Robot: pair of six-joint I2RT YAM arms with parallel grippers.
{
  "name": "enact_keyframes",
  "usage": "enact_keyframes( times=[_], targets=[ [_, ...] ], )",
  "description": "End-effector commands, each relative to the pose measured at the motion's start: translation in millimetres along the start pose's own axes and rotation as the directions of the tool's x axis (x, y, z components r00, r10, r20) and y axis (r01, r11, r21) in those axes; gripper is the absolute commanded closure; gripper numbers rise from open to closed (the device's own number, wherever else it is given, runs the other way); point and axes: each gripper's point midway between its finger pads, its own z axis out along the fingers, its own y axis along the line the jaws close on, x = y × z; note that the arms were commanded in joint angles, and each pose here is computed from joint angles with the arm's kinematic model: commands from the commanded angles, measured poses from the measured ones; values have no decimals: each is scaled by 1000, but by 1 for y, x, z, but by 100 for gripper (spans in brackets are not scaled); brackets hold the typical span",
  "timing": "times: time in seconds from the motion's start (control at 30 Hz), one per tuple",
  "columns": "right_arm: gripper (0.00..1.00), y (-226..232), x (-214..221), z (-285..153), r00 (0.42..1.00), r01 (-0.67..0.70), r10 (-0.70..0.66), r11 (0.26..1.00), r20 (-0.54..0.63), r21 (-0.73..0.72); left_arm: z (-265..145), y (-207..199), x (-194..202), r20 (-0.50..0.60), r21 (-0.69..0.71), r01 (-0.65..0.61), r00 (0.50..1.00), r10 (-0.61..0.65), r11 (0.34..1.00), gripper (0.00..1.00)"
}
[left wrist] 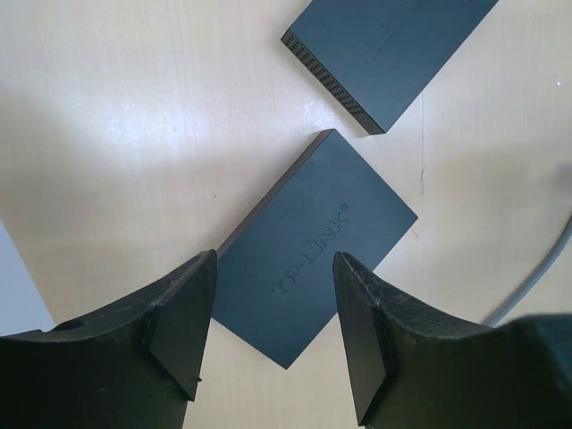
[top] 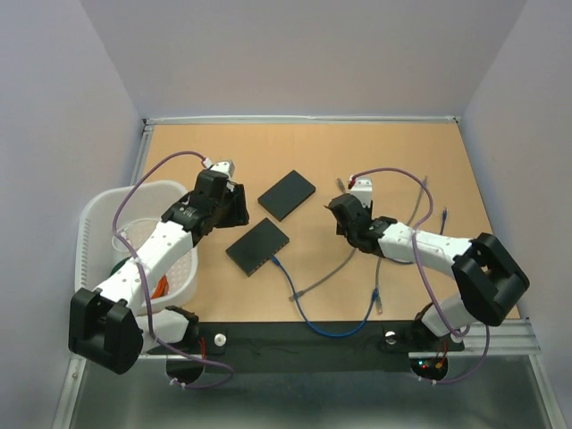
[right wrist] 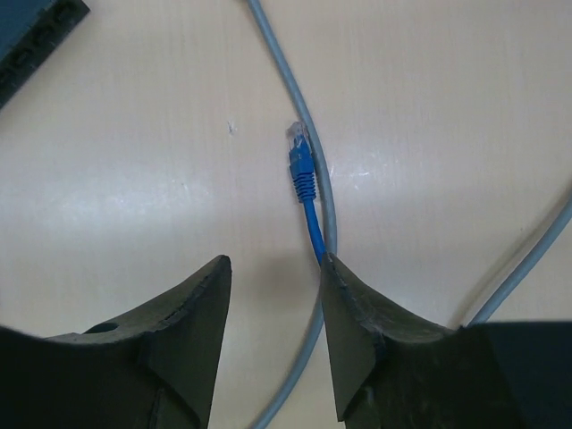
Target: Insert the plug into the switch port
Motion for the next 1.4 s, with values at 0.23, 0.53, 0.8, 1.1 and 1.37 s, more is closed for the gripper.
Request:
enact_keyframes(
  times=[0.23, 0.53, 0.8, 1.1, 1.37],
  targets=[
    [57, -3, -2, 28, 998, 30, -27, 998, -58, 47, -15, -13, -14, 113, 98, -60, 992, 48, 993, 34],
    [64, -5, 16, 40, 993, 48, -41, 996, -107, 69, -10, -12, -10, 94, 93, -59, 994, 51, 994, 34],
    [69, -17, 22, 45, 992, 46, -33, 994, -121, 103, -10, -11, -10, 97, 89, -56, 994, 47, 994, 34],
    [72, -22, 28, 46, 990, 40, -25, 993, -139, 107, -10, -11, -11, 99, 86, -51, 994, 42, 995, 34],
    [89, -19, 37, 47, 986, 38, -23, 995, -166, 88, -8, -9, -9, 91, 78, -48, 995, 41, 996, 34]
  ],
)
